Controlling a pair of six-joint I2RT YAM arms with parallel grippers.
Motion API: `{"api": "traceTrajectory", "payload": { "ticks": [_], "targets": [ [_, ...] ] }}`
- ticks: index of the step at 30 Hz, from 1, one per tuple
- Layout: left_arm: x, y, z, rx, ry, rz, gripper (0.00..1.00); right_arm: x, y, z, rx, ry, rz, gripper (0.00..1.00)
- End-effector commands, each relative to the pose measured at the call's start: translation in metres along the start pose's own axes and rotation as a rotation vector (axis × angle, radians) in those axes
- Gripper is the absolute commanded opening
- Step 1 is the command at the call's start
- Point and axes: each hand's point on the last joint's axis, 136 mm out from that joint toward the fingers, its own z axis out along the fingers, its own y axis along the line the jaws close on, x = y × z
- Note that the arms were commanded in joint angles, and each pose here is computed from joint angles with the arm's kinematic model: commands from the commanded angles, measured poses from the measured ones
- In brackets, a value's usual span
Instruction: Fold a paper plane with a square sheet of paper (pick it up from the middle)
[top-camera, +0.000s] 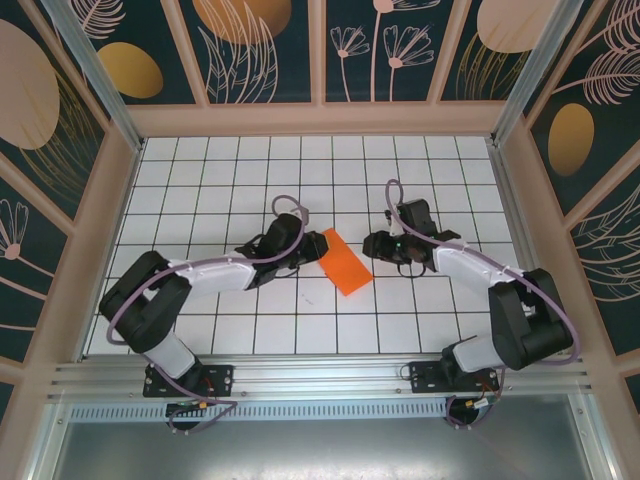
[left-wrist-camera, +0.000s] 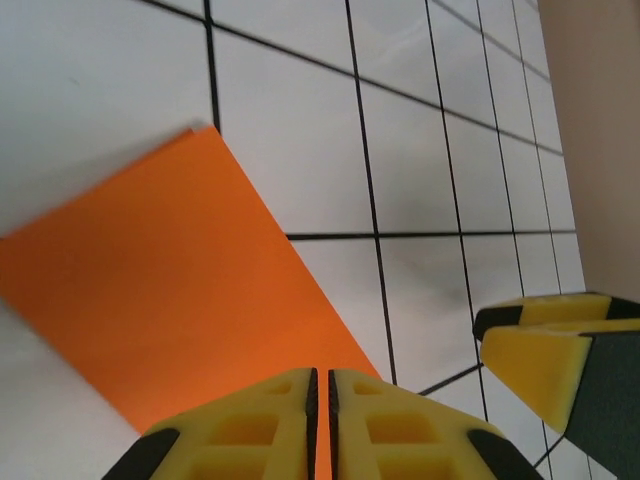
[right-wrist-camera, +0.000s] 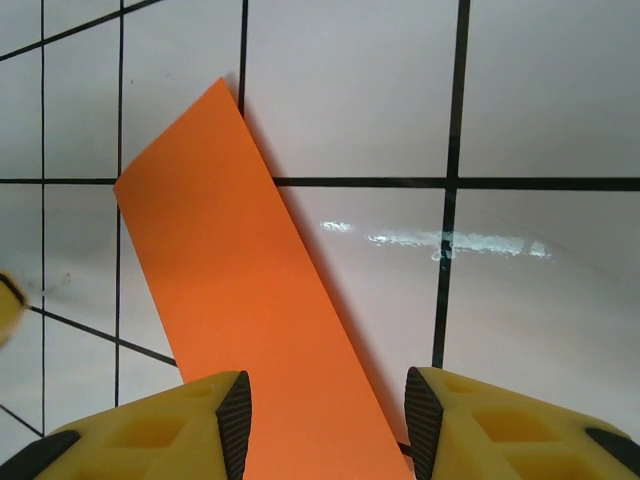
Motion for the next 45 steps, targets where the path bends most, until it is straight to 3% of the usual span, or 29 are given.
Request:
{"api": "traceTrajectory", "payload": {
  "ticks": [1,6,12,27,45],
  "targets": [
    [0.014,-0.008,0.014,0.033,0.080,-0.015,0.15,0.006,0.012,0.004,-0.146,0.042,-0.016,0.48],
    [0.020,0.021,0.023,-0.105,0.101,0.002,0.15,0.013,0.004,0.013,-0.160,0.082,-0.022,0.48],
    [0.024,0.036,0.024,-0.162,0.107,-0.003,0.14,0.012,0.005,0.026,-0.181,0.135,-0.052,0.48],
    [0.031,0.042,0.037,-0.156,0.131,0.036,0.14,0.024,0.005,0.044,-0.241,0.223,-0.058,0.47],
    [0.024,0.024,0.056,-0.110,0.174,0.198,0.14,0.042,0.012,0.028,-0.294,0.230,-0.009,0.34]
  ]
}}
